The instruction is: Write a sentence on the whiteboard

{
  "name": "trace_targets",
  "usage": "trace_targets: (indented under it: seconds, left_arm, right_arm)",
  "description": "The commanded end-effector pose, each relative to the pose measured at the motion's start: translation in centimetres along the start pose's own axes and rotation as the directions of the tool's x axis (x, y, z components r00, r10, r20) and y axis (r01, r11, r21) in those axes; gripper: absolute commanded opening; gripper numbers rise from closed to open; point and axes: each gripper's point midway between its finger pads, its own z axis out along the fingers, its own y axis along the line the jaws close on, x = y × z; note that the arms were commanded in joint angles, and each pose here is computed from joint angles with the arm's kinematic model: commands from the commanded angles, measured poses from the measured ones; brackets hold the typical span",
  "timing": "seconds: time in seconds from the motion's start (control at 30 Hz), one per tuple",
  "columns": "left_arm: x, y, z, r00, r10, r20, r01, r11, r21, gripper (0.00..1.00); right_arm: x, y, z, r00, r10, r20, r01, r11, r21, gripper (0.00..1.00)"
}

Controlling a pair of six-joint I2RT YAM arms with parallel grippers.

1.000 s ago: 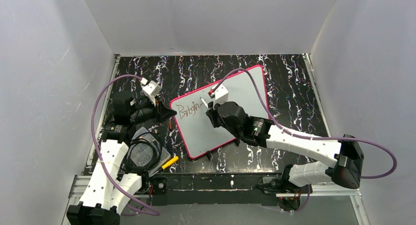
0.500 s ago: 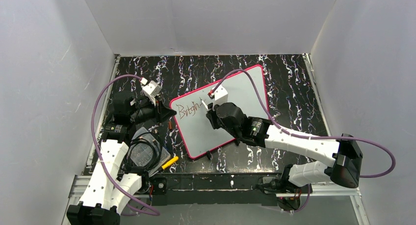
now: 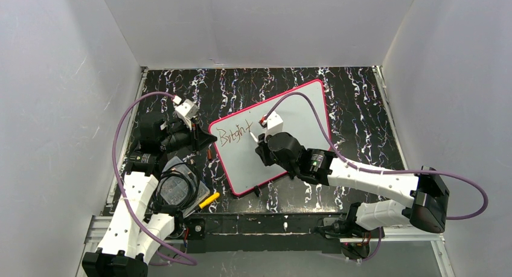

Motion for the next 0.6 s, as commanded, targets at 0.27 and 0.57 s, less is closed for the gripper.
trace_targets:
  seconds: [0.27,0.57]
  left_arm:
    - [1.2,0.2,-0.1,0.998,0.058,-0.036,-0.058,0.998,-0.006,0.00]
    - [1.3,0.3,-0.1,0.998,0.055,-0.038,-0.056,0.998,-0.005,0.00]
  right_arm:
    - [-1.9,-1.6,-1.0,0.998,-0.006,0.061,0.001,0.997,0.079,0.01]
    - [-3.7,-1.0,-2.3,0.989,-0.009,0.146,0.007,1.000,0.009,0.01]
